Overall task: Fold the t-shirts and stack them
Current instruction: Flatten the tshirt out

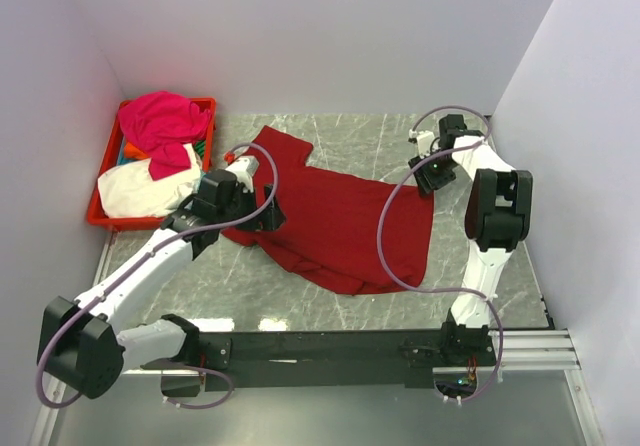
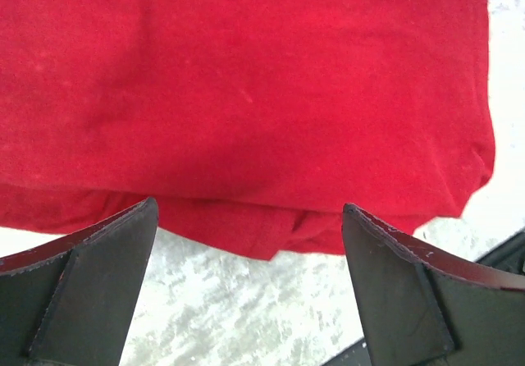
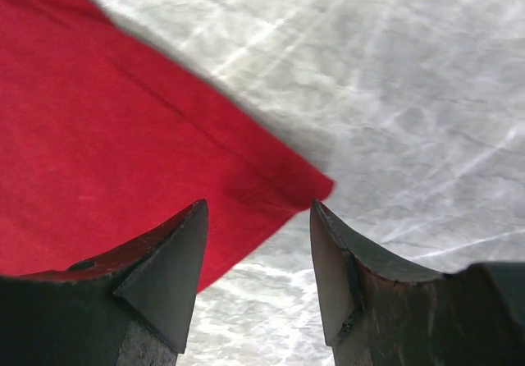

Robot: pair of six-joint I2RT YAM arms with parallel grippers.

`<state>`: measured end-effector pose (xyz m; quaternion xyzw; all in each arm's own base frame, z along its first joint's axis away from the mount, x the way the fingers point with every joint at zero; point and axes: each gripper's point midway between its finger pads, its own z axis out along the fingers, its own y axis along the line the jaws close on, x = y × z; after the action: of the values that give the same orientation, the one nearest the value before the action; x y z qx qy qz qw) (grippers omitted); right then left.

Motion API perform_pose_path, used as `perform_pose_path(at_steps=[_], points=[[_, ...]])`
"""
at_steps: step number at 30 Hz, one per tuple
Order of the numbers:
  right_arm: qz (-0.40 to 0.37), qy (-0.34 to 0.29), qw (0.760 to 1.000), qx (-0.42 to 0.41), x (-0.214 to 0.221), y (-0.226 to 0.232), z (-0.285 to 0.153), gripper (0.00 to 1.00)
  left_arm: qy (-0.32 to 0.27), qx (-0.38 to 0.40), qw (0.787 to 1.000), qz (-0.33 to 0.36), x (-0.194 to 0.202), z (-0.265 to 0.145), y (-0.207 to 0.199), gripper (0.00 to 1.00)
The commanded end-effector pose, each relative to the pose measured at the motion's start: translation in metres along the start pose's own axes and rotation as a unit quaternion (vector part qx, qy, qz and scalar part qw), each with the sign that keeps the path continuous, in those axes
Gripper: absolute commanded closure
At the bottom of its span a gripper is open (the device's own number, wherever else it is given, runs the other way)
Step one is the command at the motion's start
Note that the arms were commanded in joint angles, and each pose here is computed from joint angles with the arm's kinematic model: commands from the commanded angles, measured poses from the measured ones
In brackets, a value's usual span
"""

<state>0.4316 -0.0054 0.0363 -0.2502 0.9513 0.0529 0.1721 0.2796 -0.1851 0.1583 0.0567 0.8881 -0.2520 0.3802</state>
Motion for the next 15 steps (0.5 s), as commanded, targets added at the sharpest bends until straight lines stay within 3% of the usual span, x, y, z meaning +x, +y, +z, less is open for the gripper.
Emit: perform_pose_path(at_steps=[1,10,13,15], points=[[0.014,-0.022,0.999,0.027,-0.016,-0.027,-0.006,0.41,-0.047,-0.005,0.999,0.023,-0.036,-0.001,-0.005,0.01],[0.022,-0.004,1.0,0.003,-0.015,-0.031,0.016,0.45,-0.052,-0.012,0.998,0.027,-0.047,0.006,-0.005,0.0],[0.022,0.001,1.0,-0.014,-0.015,-0.027,0.019,0.56,-0.058,-0.014,0.998,0.032,-0.058,0.01,-0.005,0.01],[0.02,0.006,0.999,-0.028,-0.014,-0.023,0.019,0.76,-0.063,-0.001,0.998,0.026,-0.07,0.012,-0.004,0.01]])
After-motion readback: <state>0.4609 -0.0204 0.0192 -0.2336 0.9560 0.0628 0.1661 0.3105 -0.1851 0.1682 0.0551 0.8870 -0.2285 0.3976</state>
